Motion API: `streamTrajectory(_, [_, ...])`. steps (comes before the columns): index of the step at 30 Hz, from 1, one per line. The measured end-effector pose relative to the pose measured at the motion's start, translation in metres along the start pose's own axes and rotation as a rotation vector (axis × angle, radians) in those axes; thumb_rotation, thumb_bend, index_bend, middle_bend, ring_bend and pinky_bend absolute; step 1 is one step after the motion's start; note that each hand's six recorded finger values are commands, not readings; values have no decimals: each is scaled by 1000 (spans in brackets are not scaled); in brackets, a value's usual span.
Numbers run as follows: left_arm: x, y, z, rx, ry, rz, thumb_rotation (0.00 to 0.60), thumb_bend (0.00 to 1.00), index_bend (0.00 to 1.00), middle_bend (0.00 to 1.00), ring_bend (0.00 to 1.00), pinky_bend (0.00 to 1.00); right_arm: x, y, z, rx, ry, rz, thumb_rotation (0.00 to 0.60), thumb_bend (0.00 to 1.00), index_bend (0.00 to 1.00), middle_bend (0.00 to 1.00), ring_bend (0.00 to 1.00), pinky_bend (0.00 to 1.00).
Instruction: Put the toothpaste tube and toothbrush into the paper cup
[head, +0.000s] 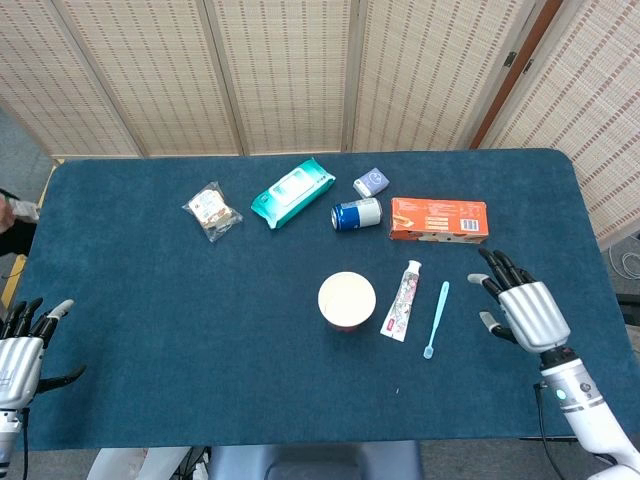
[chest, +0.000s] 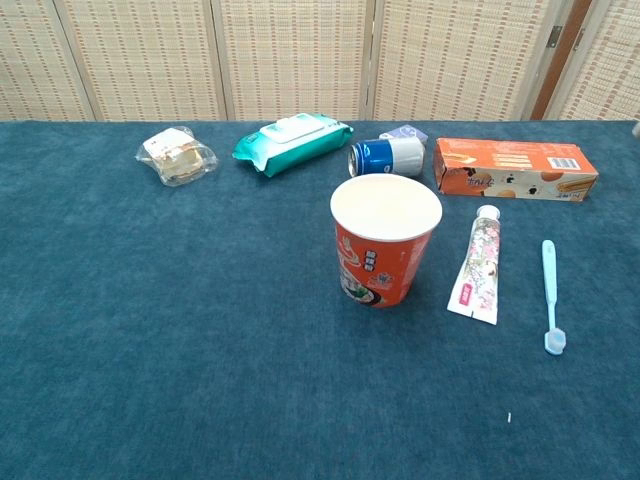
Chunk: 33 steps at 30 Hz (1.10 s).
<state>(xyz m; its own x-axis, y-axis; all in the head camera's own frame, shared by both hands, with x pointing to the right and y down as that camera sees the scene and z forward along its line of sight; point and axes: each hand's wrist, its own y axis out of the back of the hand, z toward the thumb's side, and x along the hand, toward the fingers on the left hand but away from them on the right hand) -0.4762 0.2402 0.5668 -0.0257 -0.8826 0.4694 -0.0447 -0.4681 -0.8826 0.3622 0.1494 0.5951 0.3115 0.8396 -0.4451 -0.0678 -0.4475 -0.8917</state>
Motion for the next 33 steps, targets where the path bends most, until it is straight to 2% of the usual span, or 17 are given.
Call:
streamTrajectory(5, [5, -2, -6, -19, 10, -17, 600, 0, 141, 259, 72, 0, -37, -1, 17, 103, 77, 75, 600, 279, 264, 0, 0, 254])
streamTrajectory(13, [10, 3, -15, -33, 30, -7, 600, 0, 144, 259, 72, 0, -95, -11, 40, 270, 165, 206, 600, 280, 253, 0, 0, 215])
streamTrajectory(19, [13, 3, -16, -27, 34, -3, 600, 0, 145, 259, 72, 0, -131, -24, 59, 444, 249, 276, 600, 280, 253, 0, 0, 202])
streamTrajectory(22, [13, 3, -16, -25, 36, -3, 600, 0, 146, 259, 72, 0, -140, -35, 67, 488, 279, 301, 600, 280, 253, 0, 0, 202])
streamTrajectory(28, [14, 3, -19, -26, 46, -4, 600, 0, 146, 258, 72, 0, -141, -45, 73, 490, 306, 311, 600, 271, 253, 0, 0, 202])
streamTrajectory(33, [14, 2, -20, -24, 49, -7, 600, 0, 146, 258, 72, 0, -137, -54, 73, 478, 333, 306, 600, 134, 239, 0, 0, 183])
